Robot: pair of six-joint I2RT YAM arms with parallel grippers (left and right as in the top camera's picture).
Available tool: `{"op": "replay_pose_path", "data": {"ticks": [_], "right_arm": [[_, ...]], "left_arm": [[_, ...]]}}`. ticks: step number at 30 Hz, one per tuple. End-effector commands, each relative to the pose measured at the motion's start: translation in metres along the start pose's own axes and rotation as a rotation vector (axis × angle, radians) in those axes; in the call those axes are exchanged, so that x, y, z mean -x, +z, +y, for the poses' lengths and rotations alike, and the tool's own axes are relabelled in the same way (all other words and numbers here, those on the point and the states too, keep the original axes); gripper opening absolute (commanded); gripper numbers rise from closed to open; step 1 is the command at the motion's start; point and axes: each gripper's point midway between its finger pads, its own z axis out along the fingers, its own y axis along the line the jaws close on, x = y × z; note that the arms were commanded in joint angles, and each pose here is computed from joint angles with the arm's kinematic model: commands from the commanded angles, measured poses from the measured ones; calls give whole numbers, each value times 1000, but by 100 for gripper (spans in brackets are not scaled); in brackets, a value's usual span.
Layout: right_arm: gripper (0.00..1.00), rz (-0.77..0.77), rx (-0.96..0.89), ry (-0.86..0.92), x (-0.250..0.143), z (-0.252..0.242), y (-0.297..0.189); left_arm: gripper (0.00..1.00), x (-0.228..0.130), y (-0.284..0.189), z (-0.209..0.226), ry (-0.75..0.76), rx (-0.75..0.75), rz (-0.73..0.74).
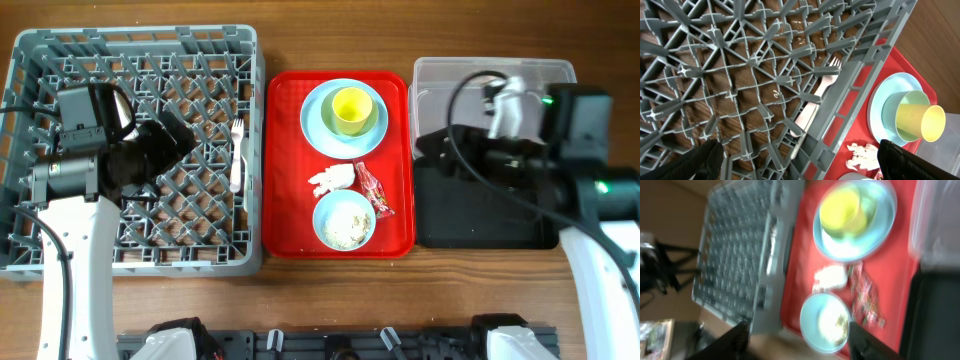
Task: Sort waste into correct bins and load items into the dishwasher rack
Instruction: 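Reach the right gripper to the blue rice bowl and grasp its rim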
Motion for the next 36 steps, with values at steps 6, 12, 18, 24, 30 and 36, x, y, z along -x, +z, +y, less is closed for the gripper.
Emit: {"op": "replay_pose_path", "data": {"ticks": [6,12,18,24,30,36], "right_arm": [[20,329,-165,-188,-83,20,63],[34,466,-203,-340,-154,49,116],[41,437,-451,-495,-179,26,174],[40,411,-608,-543,-173,-8,202],[33,471,-501,-501,-192,3,220],[31,502,-504,-493,-200,-3,228]], "left_arm": [[100,5,-5,-3,-4,-15,-16],[100,5,-5,-3,-4,-15,-16],[100,5,-5,-3,-4,-15,-16],[100,5,-5,-3,-4,-15,-16],[100,5,-5,-3,-4,-15,-16],[100,5,-5,-3,-4,-15,-16]]}}
